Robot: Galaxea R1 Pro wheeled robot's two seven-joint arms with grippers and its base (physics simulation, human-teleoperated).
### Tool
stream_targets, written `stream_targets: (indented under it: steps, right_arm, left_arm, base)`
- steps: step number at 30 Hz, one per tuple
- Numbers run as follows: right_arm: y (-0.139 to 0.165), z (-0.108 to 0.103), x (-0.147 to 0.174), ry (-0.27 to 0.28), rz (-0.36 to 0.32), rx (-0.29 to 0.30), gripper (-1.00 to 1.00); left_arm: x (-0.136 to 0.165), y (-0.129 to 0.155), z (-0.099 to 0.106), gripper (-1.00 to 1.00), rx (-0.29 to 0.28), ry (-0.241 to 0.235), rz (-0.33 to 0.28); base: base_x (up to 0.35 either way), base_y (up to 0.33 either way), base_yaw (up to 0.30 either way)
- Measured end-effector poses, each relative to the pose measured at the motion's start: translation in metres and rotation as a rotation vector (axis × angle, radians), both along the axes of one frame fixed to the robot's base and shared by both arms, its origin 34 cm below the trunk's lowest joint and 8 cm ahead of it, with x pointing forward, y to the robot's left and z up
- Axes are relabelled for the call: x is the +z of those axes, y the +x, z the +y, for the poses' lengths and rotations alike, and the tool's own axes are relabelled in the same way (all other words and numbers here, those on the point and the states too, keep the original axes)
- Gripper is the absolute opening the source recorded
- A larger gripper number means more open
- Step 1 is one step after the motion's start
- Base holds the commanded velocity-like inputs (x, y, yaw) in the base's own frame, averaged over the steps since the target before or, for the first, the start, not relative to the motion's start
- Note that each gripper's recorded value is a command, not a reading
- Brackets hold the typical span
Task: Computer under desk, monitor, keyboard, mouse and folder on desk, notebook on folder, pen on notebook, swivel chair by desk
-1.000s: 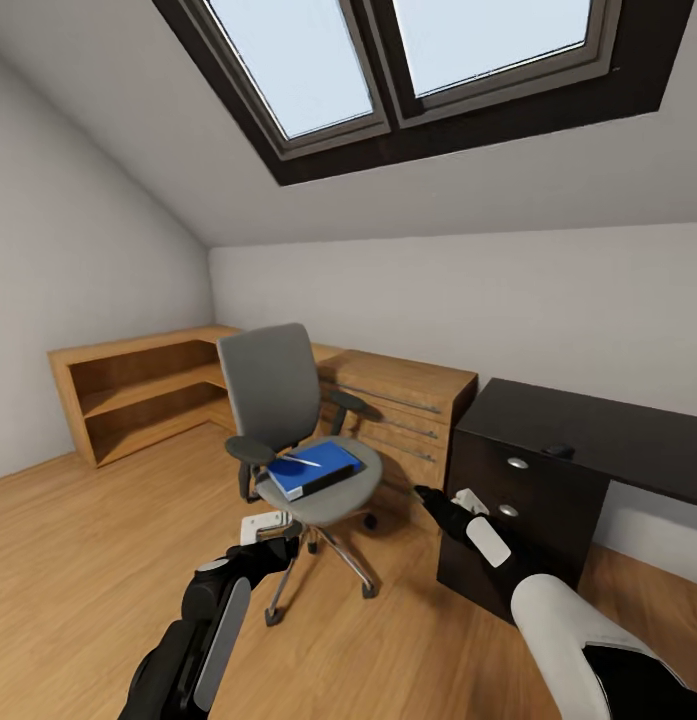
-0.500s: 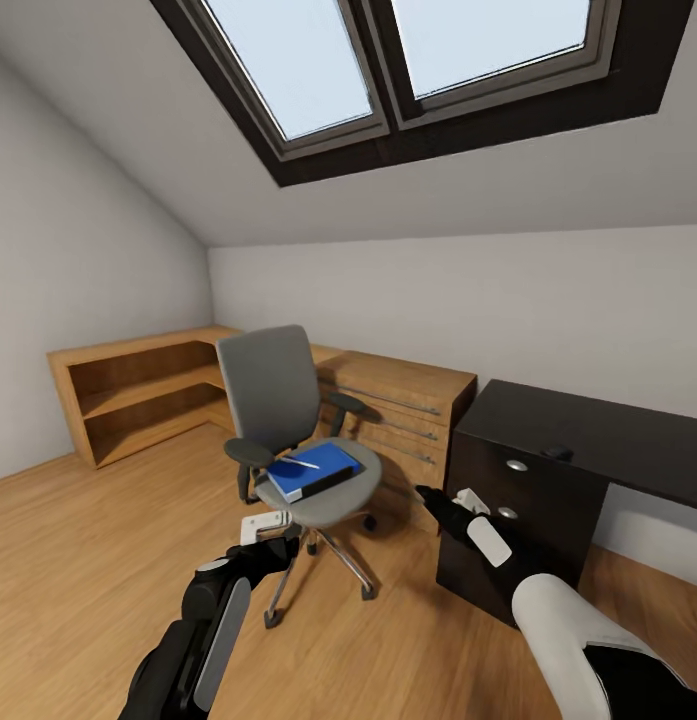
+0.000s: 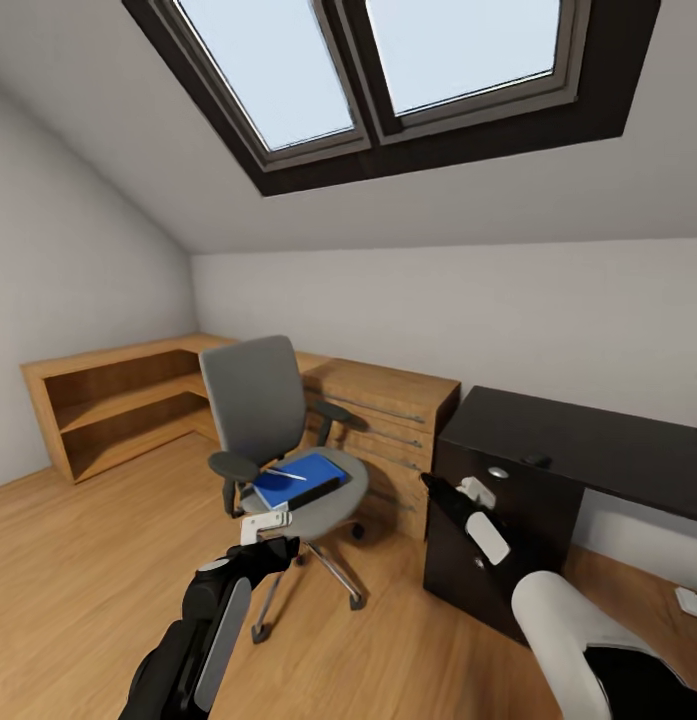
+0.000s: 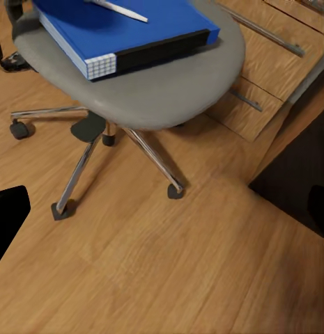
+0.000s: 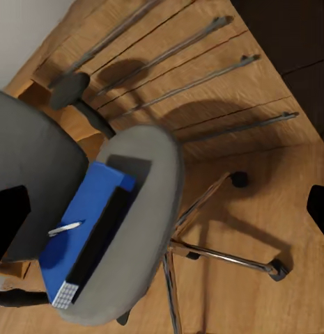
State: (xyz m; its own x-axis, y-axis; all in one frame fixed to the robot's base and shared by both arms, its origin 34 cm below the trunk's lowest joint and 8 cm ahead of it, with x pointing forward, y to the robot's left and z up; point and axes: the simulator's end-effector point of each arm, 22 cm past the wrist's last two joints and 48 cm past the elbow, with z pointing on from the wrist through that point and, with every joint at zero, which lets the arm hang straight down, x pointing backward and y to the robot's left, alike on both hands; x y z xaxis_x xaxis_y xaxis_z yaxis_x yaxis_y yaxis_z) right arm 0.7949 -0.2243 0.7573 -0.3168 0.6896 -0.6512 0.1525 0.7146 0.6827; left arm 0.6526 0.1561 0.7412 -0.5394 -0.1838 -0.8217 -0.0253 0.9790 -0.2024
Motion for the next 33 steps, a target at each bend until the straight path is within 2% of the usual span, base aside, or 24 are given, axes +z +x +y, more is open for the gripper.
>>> stream_targets:
  steps: [1, 2, 3, 6, 9, 11, 19, 33]
  right_arm:
    - [0.003, -0.003, 0.009, -0.044, -0.028, -0.003, 1.0]
    - [0.006, -0.007, 0.019, -0.12, -0.059, -0.008, 1.0]
    - [0.007, -0.009, 0.023, -0.148, -0.067, -0.013, 1.0]
    - [0.009, -0.028, 0.036, -0.298, -0.085, -0.074, 1.0]
    - [0.008, -0.047, 0.042, -0.393, -0.086, -0.147, 1.0]
    - [0.007, -0.053, 0.046, -0.421, -0.092, -0.174, 1.0]
    - [0.005, -0.062, 0.055, -0.452, -0.105, -0.204, 1.0]
    - [0.003, -0.066, 0.064, -0.461, -0.116, -0.21, 1.0]
  left_arm:
    - [0.003, 0.0, 0.0, 1.0, 0.0, 0.001, -0.002]
    - [0.008, 0.001, -0.004, 1.0, -0.008, 0.005, -0.012]
    - [0.012, 0.002, -0.008, 1.0, -0.015, 0.008, -0.021]
    - [0.035, 0.005, -0.037, 1.0, -0.072, 0.033, -0.095]
    - [0.043, 0.006, -0.044, 1.0, -0.075, 0.05, -0.13]
    - [0.046, 0.006, -0.045, 1.0, -0.074, 0.056, -0.142]
    - [0.053, 0.005, -0.046, 1.0, -0.072, 0.064, -0.16]
    - [0.061, 0.004, -0.046, 1.0, -0.071, 0.065, -0.176]
  base:
    - [0.0, 0.0, -0.168]
    - [0.0, 0.0, -0.166]
    - [0.0, 0.0, -0.163]
    - [0.0, 0.0, -0.166]
    - [0.0, 0.0, -0.178]
    - [0.0, 0.0, -0.184]
    - [0.058, 0.0, -0.194]
    - [0.296, 0.0, -0.201]
